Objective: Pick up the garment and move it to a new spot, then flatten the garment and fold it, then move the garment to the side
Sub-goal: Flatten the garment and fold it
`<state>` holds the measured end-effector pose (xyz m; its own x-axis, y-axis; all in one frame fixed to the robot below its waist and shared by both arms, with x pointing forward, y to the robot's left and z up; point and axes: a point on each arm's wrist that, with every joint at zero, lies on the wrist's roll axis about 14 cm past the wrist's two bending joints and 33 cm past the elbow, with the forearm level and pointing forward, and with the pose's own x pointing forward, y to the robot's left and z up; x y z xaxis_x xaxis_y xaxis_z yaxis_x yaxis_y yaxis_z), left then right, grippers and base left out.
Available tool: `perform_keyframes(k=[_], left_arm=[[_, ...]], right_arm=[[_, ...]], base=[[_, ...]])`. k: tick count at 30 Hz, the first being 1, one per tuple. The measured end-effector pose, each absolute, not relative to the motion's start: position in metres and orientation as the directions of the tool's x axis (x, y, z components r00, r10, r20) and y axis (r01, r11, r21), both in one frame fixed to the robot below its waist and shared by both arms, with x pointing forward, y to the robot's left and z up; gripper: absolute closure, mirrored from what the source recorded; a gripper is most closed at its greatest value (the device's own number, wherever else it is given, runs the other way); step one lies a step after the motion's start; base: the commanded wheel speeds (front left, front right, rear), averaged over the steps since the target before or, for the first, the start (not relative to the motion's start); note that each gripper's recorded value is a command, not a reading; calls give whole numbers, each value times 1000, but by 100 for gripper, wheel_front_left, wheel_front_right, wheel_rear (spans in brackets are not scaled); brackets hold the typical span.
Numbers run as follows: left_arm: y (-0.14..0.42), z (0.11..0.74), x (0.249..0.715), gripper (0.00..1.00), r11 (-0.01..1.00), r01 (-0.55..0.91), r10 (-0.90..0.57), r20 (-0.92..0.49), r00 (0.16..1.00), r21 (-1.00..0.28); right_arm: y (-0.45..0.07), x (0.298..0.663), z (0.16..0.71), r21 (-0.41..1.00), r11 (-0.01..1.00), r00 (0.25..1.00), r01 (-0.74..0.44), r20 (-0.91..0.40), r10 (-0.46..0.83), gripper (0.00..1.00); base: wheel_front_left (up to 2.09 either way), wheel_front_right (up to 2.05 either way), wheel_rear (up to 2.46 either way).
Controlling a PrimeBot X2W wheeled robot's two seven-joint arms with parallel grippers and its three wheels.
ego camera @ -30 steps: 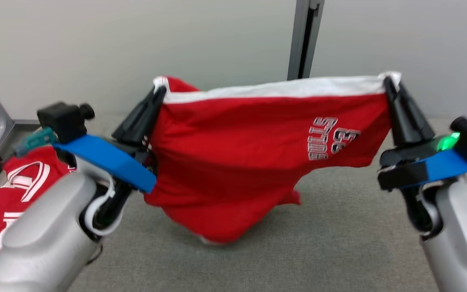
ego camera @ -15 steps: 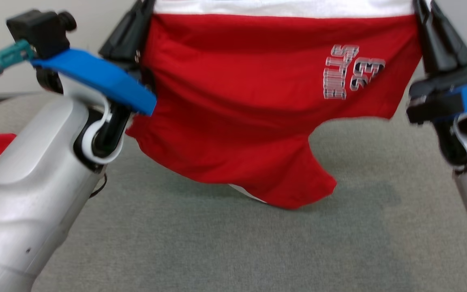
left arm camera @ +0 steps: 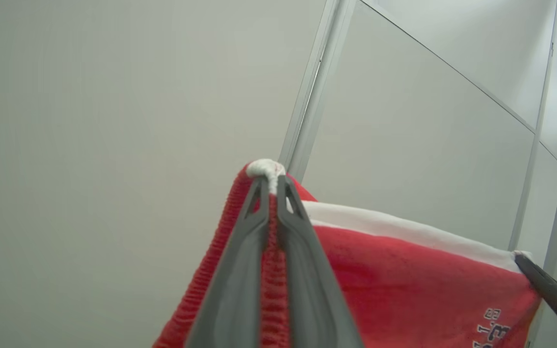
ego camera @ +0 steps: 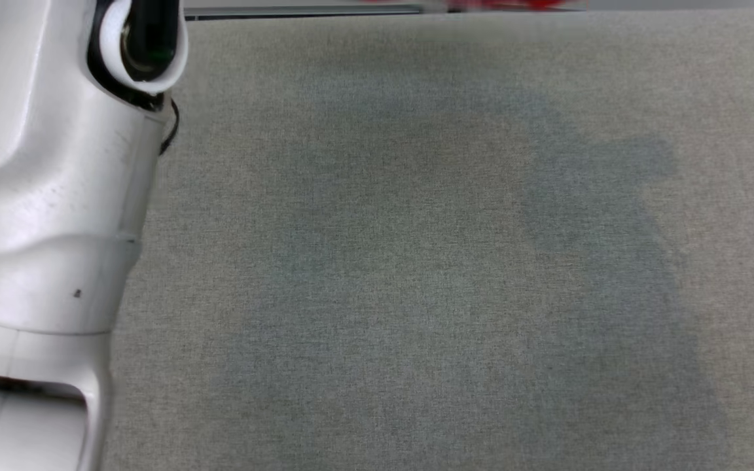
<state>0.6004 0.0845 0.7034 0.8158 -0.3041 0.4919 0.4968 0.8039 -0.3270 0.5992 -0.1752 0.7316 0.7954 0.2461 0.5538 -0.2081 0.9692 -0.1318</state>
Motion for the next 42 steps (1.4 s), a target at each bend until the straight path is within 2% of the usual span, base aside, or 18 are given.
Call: perform_keyframes(k=[5, 8, 13, 17, 31, 37, 42], left_arm=[[86, 659, 595, 100, 803, 452, -276, 430, 859, -388], [88, 594, 576, 100, 806, 378, -257, 306, 917, -456], [90, 508, 518, 100, 812, 269, -257, 98, 962, -518], [102, 472, 471, 100, 796, 165, -204, -1, 979, -583], [108, 444, 348, 100, 776, 72, -175, -104, 979, -627], [103, 442, 330, 100, 769, 77, -189, -110, 976, -634], [99, 440, 330, 100, 769, 83, -200, -116, 973, -634]], right_arm=[[-168, 593, 711, -132, 963, 807, -236, 525, 270, 100], [-168, 576, 660, -68, 960, 859, -270, 433, 272, 100], [-168, 534, 584, 49, 956, 925, -289, 270, 266, 100], [-172, 495, 547, 124, 954, 952, -273, 179, 249, 100], [-165, 379, 514, 248, 940, 972, -233, 94, 216, 100], [-167, 355, 504, 283, 937, 979, -206, 70, 194, 100], [-171, 357, 501, 280, 940, 981, -195, 62, 185, 100]], base=[[0, 0, 0], [0, 0, 0], [0, 0, 0], [0, 0, 0], [0, 0, 0], [0, 0, 0], [0, 0, 0]])
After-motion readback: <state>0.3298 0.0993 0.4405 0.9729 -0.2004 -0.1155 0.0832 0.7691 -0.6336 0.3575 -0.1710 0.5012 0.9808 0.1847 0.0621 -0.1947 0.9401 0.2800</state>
